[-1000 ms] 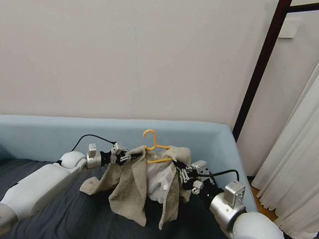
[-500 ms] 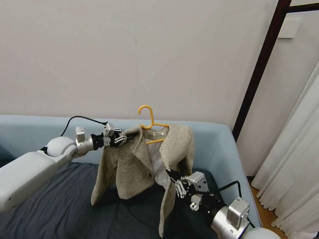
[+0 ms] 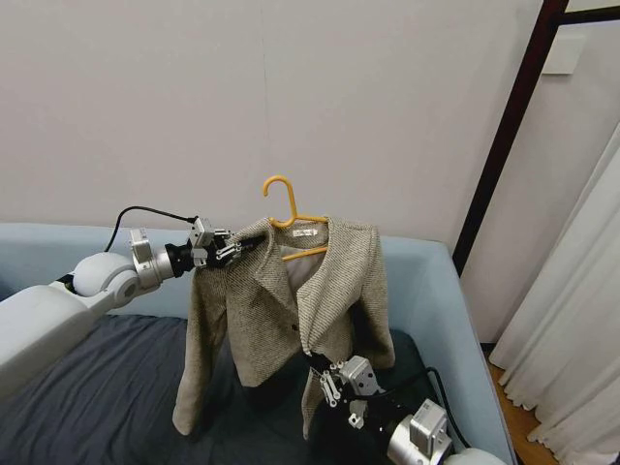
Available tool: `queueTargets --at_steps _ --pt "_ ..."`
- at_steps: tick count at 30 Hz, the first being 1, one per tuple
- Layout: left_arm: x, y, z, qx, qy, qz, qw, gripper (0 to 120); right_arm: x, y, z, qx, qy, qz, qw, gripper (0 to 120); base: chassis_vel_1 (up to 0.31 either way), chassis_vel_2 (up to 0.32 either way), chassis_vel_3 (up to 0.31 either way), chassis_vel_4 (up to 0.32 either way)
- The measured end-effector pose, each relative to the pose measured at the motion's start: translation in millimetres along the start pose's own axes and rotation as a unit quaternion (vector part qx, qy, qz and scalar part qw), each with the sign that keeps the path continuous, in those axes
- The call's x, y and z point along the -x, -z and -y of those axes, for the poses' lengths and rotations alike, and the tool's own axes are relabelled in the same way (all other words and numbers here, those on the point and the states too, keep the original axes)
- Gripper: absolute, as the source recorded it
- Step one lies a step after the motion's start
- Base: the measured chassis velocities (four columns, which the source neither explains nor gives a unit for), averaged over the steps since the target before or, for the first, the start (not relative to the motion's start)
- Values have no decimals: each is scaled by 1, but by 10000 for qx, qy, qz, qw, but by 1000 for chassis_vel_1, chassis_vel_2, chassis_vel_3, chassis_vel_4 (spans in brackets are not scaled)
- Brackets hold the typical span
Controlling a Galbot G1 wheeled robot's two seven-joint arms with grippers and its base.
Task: Pick up the clothes from the sofa and hang them on the clothes hanger.
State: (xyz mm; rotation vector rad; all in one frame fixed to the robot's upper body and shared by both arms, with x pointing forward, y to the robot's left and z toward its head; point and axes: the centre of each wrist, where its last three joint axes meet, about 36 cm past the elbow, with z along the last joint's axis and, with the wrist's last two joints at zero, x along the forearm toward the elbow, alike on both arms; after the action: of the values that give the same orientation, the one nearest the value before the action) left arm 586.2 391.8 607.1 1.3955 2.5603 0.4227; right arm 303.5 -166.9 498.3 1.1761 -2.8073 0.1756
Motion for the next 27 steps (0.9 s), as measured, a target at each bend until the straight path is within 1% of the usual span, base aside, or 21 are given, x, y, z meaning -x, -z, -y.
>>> queueTargets --at_steps 3,7,8,9,10,13,14,18,19,20,22,23,24,27 --pt "0 7 0 53 14 43 10000 8 -2 -2 -3 -20 36 -20 10000 0 0 0 0 0" --pt "0 10 4 89 -37 68 9999 8 0 1 -2 38 2 16 10000 0 0 0 0 0" --pt "0 10 5 98 -48 78 9999 8 0 1 -1 64 -15 13 10000 5 0 0 0 0" --pt "0 10 5 98 -48 78 9999 8 0 1 -1 64 -15 13 10000 5 0 0 0 0" --pt "0 11 7 118 -50 87 9999 8 -1 1 0 85 -34 -4 10000 12 0 0 0 0" --pt "-5 13 5 248 -16 55 9997 8 -2 -10 2 96 -79 13 9999 23 0 0 0 0" --pt "-5 13 5 248 -16 55 9997 8 -2 -10 2 96 -79 13 9999 23 0 0 0 0" --pt "-22 22 0 386 60 16 9992 8 -1 -36 4 -29 -144 138 9998 43 0 0 0 0" --pt "-22 22 0 386 60 16 9992 8 -1 -36 4 -29 -144 138 9998 43 0 0 0 0" --pt "-26 23 0 439 55 12 9990 8 -2 -40 7 -26 -206 161 9997 47 0 0 0 0" --pt "-36 26 0 568 7 -15 9984 8 -6 -39 15 10 -374 206 9991 57 0 0 0 0" --pt "-36 26 0 568 7 -15 9984 8 -6 -39 15 10 -374 206 9991 57 0 0 0 0" --pt "-40 26 0 613 -3 -14 9981 8 -8 -35 21 13 -445 237 9987 61 0 0 0 0" --pt "-57 26 2 770 -22 23 9970 8 -17 -17 47 -107 -654 401 9970 74 0 0 0 0"
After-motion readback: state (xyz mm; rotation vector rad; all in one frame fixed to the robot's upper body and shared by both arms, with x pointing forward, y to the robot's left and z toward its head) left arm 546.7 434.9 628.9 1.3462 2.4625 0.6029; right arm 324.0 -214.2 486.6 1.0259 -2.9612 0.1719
